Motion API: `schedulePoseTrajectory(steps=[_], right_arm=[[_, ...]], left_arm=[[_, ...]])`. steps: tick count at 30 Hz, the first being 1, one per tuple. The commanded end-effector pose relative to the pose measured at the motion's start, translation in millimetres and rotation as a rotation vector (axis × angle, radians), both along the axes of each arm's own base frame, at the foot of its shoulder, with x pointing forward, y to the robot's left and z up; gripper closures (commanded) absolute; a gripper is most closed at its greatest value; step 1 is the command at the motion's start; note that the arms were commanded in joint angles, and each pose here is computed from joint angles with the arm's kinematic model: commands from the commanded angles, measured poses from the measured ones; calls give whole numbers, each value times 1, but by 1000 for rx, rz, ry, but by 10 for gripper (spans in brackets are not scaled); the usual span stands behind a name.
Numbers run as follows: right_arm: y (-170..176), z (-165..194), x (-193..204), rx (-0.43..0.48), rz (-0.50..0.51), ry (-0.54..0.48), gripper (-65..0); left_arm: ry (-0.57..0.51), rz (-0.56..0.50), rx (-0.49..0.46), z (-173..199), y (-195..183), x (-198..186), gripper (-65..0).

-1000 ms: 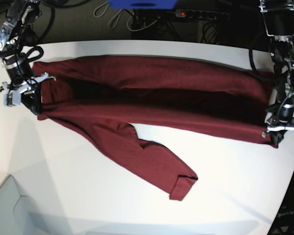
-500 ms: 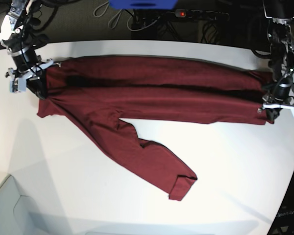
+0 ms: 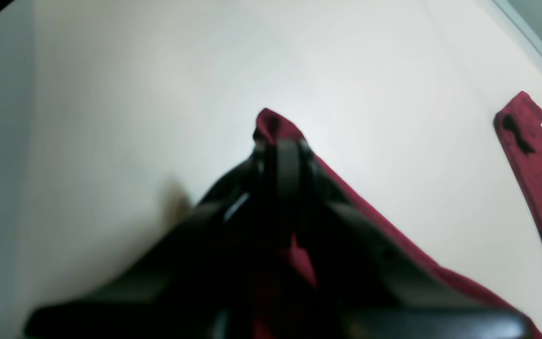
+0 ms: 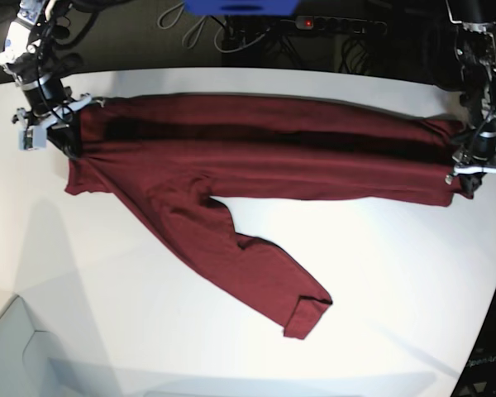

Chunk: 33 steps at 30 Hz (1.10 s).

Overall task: Layout the t-shirt on the table in an organized manner, then fold the t-shirt properly
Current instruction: 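Lift the grasped shirt edges with both grippers and fold toward the collar, then release the folded edge with the right gripper and move it to the sleeve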

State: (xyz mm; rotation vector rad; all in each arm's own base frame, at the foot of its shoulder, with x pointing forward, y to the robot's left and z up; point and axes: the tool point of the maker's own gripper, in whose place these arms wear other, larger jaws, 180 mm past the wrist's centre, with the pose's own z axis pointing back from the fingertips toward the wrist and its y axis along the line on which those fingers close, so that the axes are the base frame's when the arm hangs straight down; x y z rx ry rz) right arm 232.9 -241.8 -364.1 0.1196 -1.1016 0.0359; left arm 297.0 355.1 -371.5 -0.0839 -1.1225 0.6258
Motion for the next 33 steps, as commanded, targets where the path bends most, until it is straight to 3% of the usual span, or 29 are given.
schedulePoseTrajectory(steps=[1, 21, 23, 27, 30, 33], right_arm=[[-4, 13, 5, -5, -1, -50, 0], [-5, -20, -16, 32, -14, 51, 0], [-6, -22, -15, 8, -2, 63, -11], [-1, -27, -15, -38, 34, 94, -123], [-5, -20, -13, -49, 26, 72, -185], [-20, 2, -4, -89, -10, 15, -206]], left_arm=[[-37, -2, 31, 13, 6, 6, -1], [103, 31, -19, -33, 13, -23, -7], [146, 14, -46, -39, 8, -26, -37], [159, 0, -62, -40, 5, -23, -137], [157, 4, -76, -42, 1, -23, -201], [157, 7, -81, -44, -2, -23, -254]])
